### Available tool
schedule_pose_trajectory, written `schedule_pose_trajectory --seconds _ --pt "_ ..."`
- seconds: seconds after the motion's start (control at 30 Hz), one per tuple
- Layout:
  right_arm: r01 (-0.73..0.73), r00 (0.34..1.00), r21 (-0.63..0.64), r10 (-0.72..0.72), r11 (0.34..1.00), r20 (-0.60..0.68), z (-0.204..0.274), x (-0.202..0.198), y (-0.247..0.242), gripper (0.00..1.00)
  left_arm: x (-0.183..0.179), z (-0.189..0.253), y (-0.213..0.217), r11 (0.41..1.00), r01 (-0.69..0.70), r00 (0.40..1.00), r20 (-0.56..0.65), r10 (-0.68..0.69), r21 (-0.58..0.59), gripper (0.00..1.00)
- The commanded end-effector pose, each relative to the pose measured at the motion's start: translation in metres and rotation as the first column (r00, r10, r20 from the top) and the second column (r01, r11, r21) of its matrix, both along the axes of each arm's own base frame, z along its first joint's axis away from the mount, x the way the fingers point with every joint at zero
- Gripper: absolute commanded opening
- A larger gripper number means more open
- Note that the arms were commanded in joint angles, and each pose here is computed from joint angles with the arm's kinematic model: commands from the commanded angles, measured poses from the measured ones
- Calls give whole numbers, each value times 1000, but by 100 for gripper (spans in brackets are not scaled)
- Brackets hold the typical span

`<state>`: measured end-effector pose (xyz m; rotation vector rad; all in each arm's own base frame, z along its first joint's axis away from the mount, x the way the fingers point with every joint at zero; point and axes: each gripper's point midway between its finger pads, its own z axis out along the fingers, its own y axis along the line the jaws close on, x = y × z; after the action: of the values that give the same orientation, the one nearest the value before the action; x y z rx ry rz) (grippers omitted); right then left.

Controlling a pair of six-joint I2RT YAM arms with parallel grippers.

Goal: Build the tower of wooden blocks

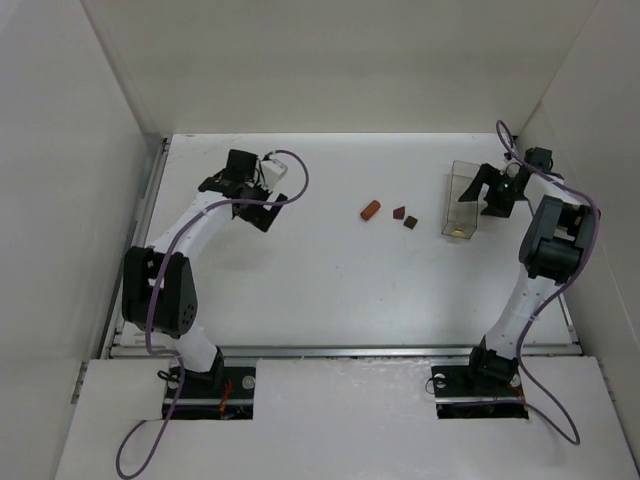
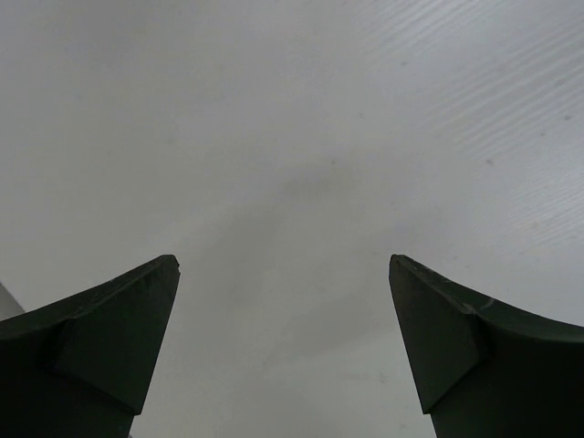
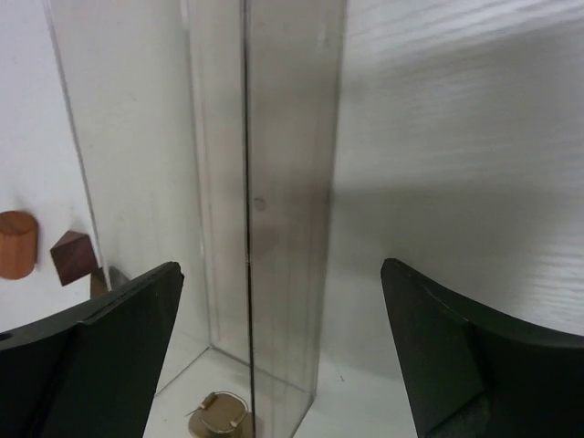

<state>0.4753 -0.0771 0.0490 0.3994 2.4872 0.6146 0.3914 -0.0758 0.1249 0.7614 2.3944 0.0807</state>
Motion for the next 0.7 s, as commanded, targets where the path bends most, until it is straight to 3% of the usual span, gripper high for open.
schedule_pose_trajectory --seconds 0.0,0.17,0.3,0.37,0.43,0.5,0.53,0.57,0.67 --pt "82 996 -151 -79 985 29 27 4 -27 96 16 33 -40 995 99 992 80 -99 2 100" --pt "199 978 -320 -165 926 130 87 10 -57 100 36 40 -100 983 179 978 114 -173 -39 100" --pt "270 955 -354 -203 896 217 134 7 -40 100 50 36 -152 971 223 969 125 -212 -86 100" --pt "311 934 -350 -216 883 285 162 2 -27 100 60 42 -181 961 250 960 163 -229 -122 100" --pt "360 910 -304 -260 882 322 180 -2 -19 100 65 18 -206 957 254 963 131 -237 -137 100" --pt "369 894 -278 -258 887 365 200 -10 -2 100 80 30 -229 952 268 956 165 -243 -149 100" --pt "364 891 -275 -246 890 383 206 -11 4 100 84 8 -241 951 275 957 131 -258 -138 100" --pt "336 895 -273 -215 901 390 210 -12 20 100 90 24 -260 941 301 946 173 -274 -152 100" --pt "285 904 -272 -164 919 394 214 -20 48 100 94 7 -279 942 310 944 156 -289 -130 100"
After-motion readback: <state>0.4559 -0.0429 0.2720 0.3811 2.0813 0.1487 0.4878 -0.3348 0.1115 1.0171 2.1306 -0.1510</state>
